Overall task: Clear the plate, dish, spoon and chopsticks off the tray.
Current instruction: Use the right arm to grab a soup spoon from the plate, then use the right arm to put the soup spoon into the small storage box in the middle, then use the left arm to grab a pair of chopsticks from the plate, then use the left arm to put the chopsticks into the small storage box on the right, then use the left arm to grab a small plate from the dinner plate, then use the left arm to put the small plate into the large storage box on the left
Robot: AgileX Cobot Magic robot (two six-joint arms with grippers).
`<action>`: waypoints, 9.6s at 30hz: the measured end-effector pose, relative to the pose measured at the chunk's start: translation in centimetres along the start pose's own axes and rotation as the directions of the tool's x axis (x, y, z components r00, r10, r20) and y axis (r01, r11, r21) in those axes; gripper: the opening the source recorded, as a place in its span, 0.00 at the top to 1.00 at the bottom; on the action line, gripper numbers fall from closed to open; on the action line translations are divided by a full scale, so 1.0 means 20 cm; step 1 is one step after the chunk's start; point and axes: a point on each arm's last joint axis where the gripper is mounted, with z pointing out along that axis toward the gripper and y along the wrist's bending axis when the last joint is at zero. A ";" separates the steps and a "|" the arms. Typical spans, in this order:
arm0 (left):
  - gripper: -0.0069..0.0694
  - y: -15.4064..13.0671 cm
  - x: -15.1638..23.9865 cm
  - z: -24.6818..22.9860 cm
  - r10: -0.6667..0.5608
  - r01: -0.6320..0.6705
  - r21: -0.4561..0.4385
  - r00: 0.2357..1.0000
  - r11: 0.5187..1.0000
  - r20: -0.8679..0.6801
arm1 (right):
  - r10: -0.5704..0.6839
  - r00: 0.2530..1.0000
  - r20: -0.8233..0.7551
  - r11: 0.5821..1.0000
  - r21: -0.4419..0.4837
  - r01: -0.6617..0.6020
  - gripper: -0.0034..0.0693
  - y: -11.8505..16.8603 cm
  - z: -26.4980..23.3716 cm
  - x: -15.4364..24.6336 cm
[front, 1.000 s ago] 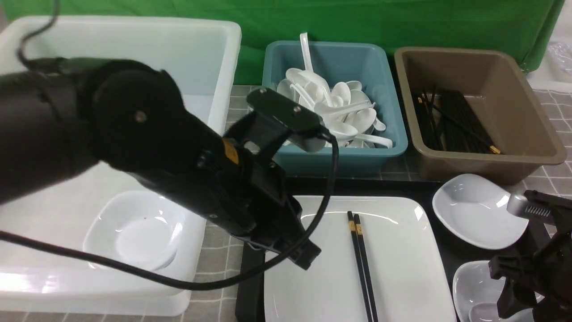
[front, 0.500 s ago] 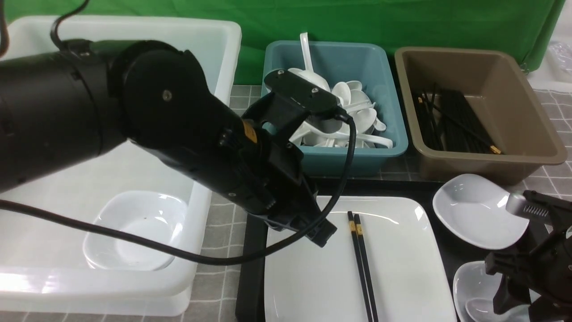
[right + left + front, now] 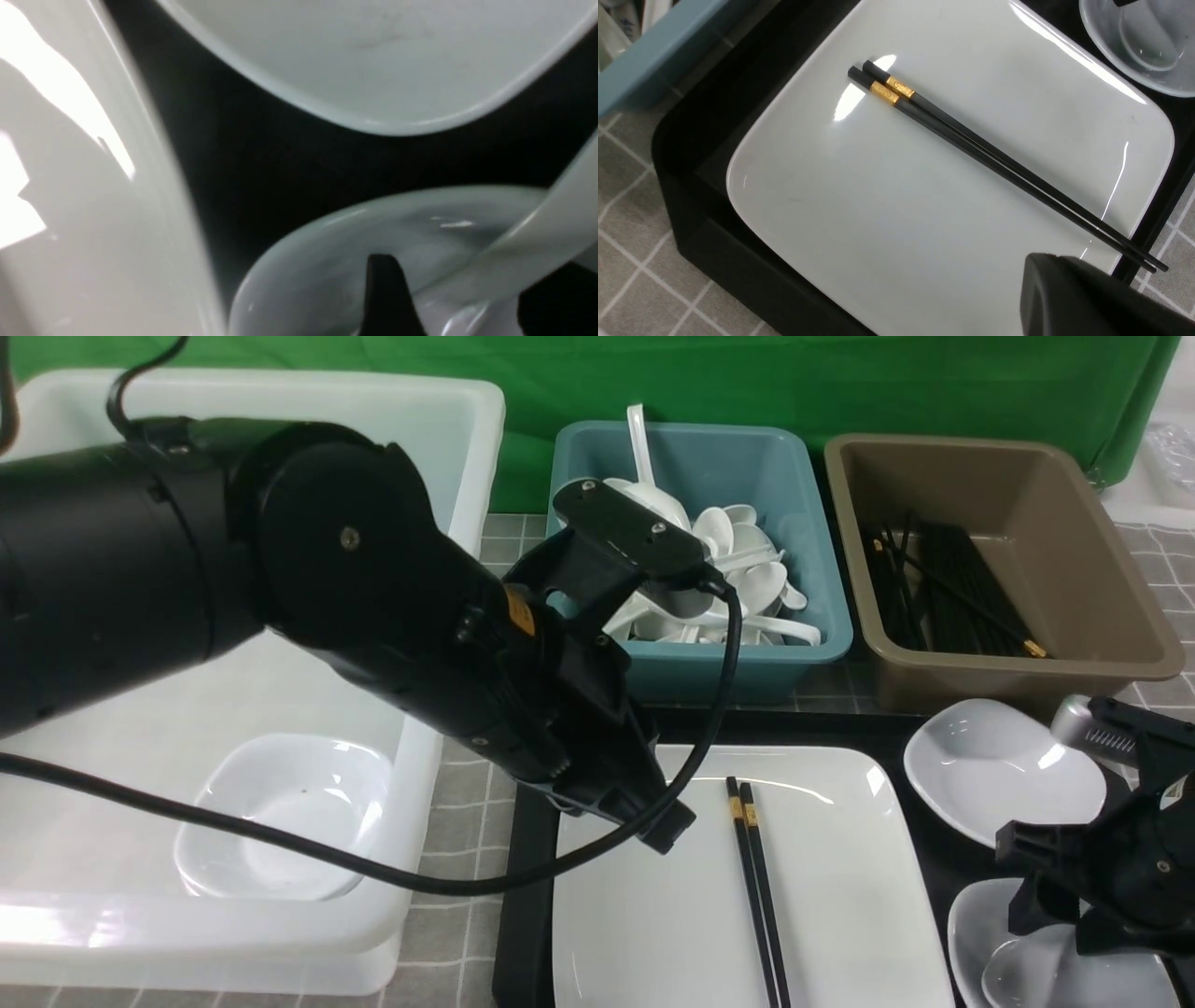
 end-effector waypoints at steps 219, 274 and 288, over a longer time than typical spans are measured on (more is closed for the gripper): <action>0.44 -0.51 -0.53 1.07 0.101 -0.102 -0.006 0.992 0.995 -0.078 | -0.484 0.733 0.479 0.870 0.173 0.461 0.85 -0.04 -1.34 0.48; 0.87 0.29 -0.70 -0.25 -0.320 0.317 0.048 0.935 0.947 0.153 | -0.568 0.644 0.512 0.577 -0.310 0.755 0.92 0.30 -1.37 0.47; 0.87 0.77 0.28 -0.66 -0.658 0.664 -0.288 0.741 0.690 0.132 | -0.694 0.528 0.489 0.390 -0.361 0.847 0.92 0.67 -1.15 0.35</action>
